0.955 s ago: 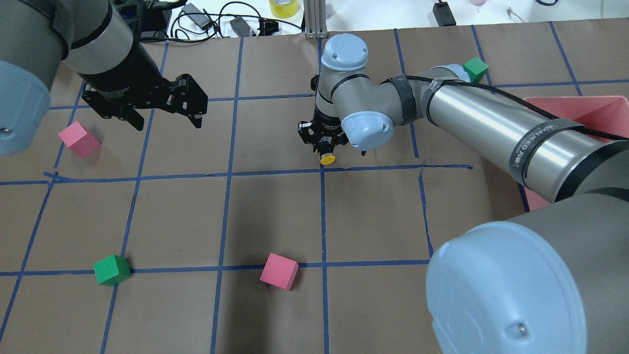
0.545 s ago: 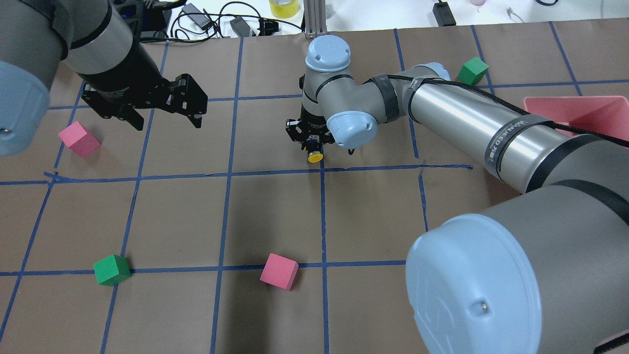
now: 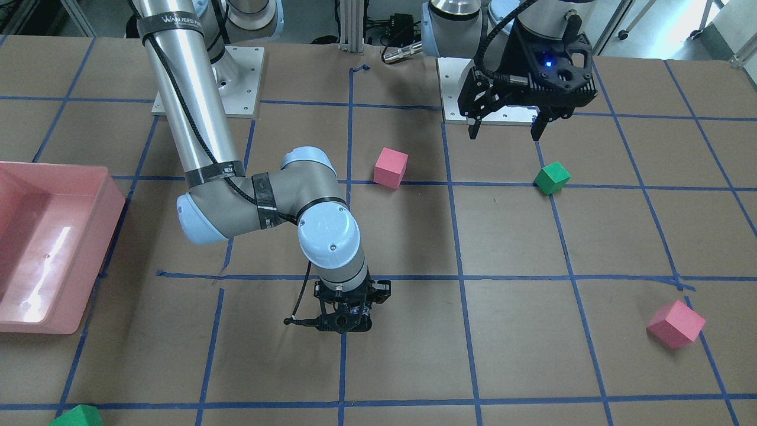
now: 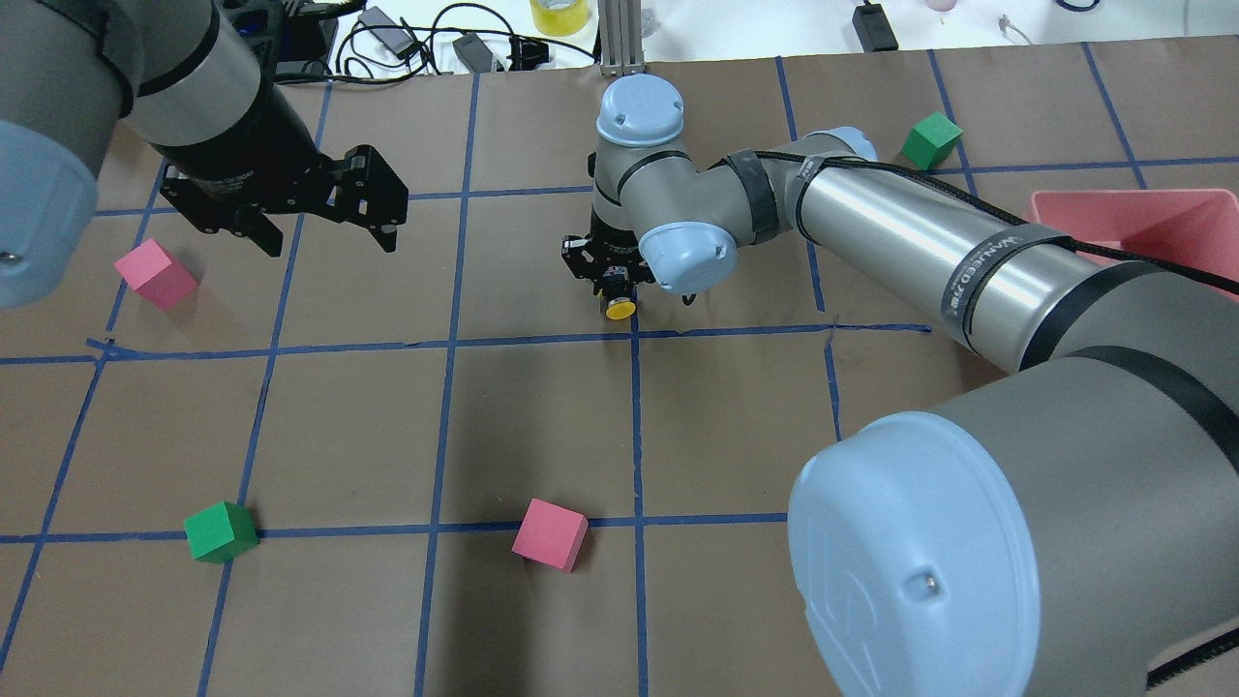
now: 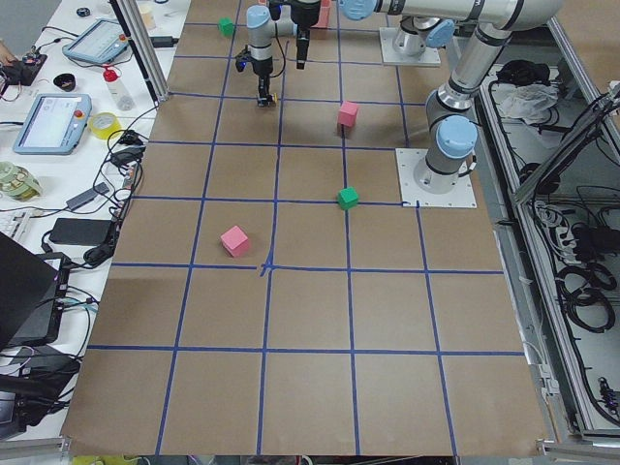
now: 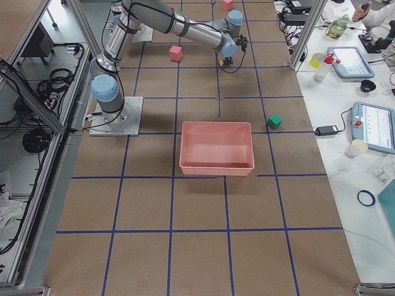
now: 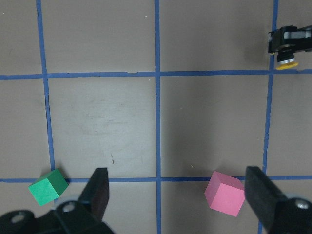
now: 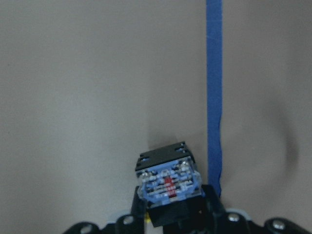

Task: Align button upright
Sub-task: 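Open the right gripper, releasing the switch on its side, and lift away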

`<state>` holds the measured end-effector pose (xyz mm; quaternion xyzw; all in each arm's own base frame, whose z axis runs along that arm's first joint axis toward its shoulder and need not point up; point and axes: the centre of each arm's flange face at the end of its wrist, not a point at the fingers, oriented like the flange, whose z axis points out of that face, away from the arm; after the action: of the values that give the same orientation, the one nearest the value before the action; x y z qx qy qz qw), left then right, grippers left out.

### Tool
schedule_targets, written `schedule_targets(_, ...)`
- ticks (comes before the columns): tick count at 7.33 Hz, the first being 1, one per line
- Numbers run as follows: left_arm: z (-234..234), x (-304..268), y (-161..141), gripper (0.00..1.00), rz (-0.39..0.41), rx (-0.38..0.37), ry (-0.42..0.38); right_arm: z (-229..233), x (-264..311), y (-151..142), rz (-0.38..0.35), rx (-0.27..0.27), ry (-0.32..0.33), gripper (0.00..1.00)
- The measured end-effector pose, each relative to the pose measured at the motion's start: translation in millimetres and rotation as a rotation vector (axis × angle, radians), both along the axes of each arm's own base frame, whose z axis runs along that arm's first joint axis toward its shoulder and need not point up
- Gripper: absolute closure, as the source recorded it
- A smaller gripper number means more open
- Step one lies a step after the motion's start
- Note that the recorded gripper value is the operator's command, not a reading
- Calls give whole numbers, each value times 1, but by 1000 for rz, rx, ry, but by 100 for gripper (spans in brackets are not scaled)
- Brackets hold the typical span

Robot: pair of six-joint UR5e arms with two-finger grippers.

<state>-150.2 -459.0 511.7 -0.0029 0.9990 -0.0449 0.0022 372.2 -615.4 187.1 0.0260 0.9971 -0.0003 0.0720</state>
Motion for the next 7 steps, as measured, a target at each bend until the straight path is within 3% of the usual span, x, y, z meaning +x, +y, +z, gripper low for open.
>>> schedule_targets(5,1,-2,0,0,5,-11,0,26,-3,1,-27,-49,-11,0)
schedule_targets(7,-5,-3,0,0,9,-27,-1,70,-29,12,-17,-65,50,0)
